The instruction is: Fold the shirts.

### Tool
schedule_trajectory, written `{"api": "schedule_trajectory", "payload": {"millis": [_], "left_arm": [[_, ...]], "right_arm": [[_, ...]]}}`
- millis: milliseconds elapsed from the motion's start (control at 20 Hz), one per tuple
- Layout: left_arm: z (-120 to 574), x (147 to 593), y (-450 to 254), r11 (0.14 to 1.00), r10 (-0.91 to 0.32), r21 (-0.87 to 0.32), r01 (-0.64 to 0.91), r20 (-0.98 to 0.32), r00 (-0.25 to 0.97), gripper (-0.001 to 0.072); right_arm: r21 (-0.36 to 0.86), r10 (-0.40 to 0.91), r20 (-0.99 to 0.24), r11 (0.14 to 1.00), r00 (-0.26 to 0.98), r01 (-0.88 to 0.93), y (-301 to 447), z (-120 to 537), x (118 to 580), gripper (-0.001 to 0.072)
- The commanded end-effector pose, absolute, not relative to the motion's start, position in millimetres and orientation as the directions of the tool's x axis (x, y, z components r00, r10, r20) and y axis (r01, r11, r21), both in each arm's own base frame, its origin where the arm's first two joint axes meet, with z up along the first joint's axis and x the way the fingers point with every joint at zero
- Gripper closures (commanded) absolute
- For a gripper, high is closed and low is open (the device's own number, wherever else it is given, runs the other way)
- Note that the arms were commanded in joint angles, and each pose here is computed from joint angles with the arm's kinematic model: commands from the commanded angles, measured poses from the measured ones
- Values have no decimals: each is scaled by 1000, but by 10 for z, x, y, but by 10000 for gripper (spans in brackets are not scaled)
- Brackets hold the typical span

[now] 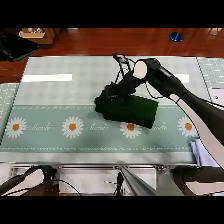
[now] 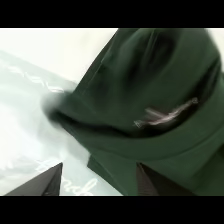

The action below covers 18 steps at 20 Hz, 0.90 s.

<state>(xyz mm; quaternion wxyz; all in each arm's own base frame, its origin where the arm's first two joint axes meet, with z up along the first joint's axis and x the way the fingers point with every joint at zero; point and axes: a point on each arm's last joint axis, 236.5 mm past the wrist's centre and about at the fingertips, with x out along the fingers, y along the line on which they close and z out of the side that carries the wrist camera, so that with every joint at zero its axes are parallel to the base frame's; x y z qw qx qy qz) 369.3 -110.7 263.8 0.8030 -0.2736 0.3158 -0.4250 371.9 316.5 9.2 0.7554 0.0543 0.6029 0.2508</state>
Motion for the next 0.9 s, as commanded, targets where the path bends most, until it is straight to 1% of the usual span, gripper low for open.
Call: {"api": "schedule_trajectory", "payload": {"millis": [0, 50, 100, 150, 250, 350, 450, 550, 650, 750, 850], "left_arm": [[2520, 3696, -1042, 536, -831, -687, 490, -329, 448, 679], [2465, 3702, -1016, 555, -821, -679, 481, -352, 450, 679], [2410, 3704, -990, 573, -810, -669, 472, -375, 451, 679], [2350, 3707, -959, 594, -796, -658, 463, -401, 452, 678], [2242, 3710, -899, 630, -771, -636, 445, -447, 453, 669], [2145, 3711, -839, 663, -746, -614, 429, -488, 454, 576], [2025, 3709, -756, 702, -711, -583, 409, -538, 453, 498], [1914, 3701, -671, 738, -674, -551, 389, -585, 450, 498], [1857, 3692, -625, 756, -655, -534, 379, -610, 446, 497], [1847, 3688, -619, 758, -652, -532, 378, -614, 444, 496], [1847, 3688, -619, 758, -652, -532, 378, -614, 444, 496]], "right_arm": [[122, 177, -976, 926, 126, -357, 2382, 43, 3643, 187], [2, 50, -990, 940, 132, -341, 1904, 139, 3664, 186], [-76, -33, -990, 944, 137, -323, 1505, 259, 3688, 186], [-115, -79, -988, 951, 135, -286, 1136, 388, 3698, 186], [-105, -87, -990, 981, 115, -160, 585, 562, 3668, 186], [-29, -25, -995, 999, 100, -29, 187, 624, 3611, 186], [85, 80, -994, 994, 72, 68, 13, 515, 3476, 186], [190, 186, -982, 971, 41, 144, -11, 272, 3306, 173], [313, 311, -950, 931, 38, 189, 153, -8, 3190, 112], [450, 447, -892, 869, 66, 207, 467, -221, 3171, 111], [519, 506, -854, 822, 117, 233, 682, -420, 3205, 111]]}}
